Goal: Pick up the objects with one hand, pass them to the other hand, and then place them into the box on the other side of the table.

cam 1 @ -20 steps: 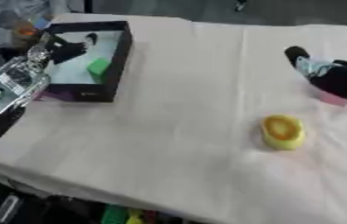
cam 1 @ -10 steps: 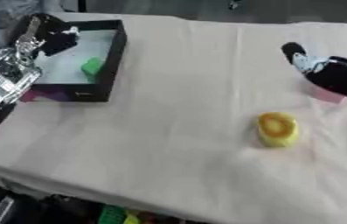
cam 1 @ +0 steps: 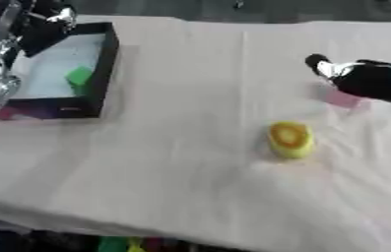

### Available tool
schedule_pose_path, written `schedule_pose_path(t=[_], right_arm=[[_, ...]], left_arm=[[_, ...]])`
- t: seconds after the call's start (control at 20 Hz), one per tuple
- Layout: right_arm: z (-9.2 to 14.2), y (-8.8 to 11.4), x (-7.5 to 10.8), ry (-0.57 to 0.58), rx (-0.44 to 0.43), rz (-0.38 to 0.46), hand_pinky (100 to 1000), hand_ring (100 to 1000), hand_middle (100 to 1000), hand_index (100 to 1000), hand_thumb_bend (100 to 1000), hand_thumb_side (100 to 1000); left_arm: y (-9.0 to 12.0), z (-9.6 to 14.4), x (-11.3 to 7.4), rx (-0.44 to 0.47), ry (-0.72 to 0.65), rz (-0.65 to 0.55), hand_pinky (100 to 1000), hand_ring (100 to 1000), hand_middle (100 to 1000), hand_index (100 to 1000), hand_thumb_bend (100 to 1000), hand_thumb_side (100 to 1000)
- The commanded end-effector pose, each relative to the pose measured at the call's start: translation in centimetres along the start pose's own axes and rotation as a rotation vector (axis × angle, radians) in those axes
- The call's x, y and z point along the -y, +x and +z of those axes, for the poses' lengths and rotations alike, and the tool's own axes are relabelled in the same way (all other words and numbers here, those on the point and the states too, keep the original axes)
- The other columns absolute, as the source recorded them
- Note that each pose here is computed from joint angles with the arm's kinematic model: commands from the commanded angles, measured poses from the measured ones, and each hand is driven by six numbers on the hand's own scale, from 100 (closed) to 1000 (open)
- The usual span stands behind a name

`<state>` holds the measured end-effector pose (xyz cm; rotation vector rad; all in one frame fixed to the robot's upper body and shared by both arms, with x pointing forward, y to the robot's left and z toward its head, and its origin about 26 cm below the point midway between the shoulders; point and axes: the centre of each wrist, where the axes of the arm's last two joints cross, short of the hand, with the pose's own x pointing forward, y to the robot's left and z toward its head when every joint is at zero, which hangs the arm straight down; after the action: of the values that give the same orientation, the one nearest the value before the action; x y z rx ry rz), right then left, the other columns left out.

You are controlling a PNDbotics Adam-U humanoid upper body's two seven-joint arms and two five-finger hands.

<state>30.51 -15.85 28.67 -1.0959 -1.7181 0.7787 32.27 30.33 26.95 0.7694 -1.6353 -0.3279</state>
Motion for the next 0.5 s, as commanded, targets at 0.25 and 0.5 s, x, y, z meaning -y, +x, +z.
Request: schedule_pose_path(t=[0.25, 0.5], right_arm=[[-3.5, -2.3, 2.4, 0.198, -0.087, 0.004, 860, 959, 896, 820, 649, 277], [-6.2, -3.4, 3.0, 0.331, -0.154, -0.012, 878, 975, 911, 844, 645, 259]], left_arm=[[2.5, 1.9, -1.3, -0.031, 0.14, -0.006, 1000, 761, 673, 760, 100, 590], [3.0, 2.4, -1.2, 0.028, 0.119, 0.052, 1000, 765, 676, 761, 100, 599]])
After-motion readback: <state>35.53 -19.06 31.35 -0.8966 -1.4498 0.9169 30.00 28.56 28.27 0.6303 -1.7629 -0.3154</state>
